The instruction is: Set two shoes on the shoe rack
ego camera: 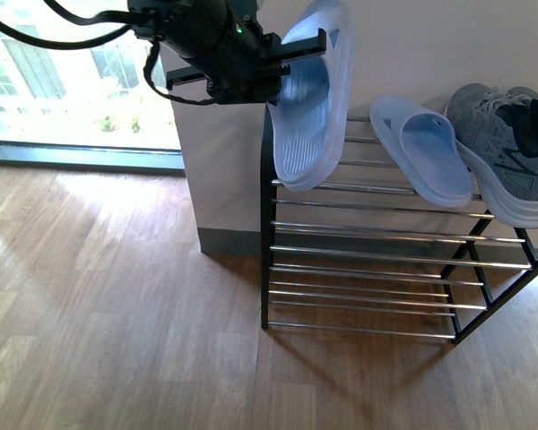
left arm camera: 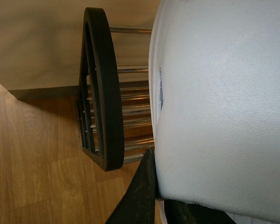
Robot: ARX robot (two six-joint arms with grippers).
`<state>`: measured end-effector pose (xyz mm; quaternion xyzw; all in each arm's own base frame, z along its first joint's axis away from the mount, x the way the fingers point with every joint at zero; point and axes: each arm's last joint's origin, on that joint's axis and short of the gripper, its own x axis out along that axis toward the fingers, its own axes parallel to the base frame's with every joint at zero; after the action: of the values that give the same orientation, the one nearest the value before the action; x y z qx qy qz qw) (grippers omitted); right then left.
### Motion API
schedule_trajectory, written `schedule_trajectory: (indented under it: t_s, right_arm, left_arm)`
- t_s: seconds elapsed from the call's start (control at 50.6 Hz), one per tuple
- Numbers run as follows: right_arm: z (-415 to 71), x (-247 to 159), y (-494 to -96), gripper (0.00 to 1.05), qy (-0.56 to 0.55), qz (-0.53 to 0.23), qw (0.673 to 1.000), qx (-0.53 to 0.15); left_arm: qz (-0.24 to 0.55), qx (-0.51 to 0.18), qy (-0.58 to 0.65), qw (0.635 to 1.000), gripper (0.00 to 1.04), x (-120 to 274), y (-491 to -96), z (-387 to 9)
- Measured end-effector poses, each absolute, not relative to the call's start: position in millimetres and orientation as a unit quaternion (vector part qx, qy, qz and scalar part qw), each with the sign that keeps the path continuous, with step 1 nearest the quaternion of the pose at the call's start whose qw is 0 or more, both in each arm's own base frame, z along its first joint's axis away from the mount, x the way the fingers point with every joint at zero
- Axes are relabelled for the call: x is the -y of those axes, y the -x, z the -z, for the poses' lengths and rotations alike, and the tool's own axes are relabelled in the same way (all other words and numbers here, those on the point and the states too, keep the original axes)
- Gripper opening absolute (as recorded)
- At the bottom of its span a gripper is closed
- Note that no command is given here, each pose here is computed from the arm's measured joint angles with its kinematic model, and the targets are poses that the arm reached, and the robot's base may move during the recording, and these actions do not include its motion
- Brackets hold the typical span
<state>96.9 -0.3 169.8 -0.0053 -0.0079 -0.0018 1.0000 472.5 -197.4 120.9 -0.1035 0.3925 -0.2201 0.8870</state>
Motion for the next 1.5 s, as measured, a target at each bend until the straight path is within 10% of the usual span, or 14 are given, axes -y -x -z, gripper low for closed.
schedule_trajectory:
  t_s: [1.145,1.501]
  right_arm:
    - [-170,0,-97,0.95,0.005,0.002,1.000,0.008]
    - [-170,0,-97,0.95,0.005,0.002,1.000,0.008]
  left_arm:
    - [0.178,-0.389,0.042,0.903,0.03,258,-515,-58]
    - [0.176,-0.386,0.092,0.901,0.68,256,-513,-59]
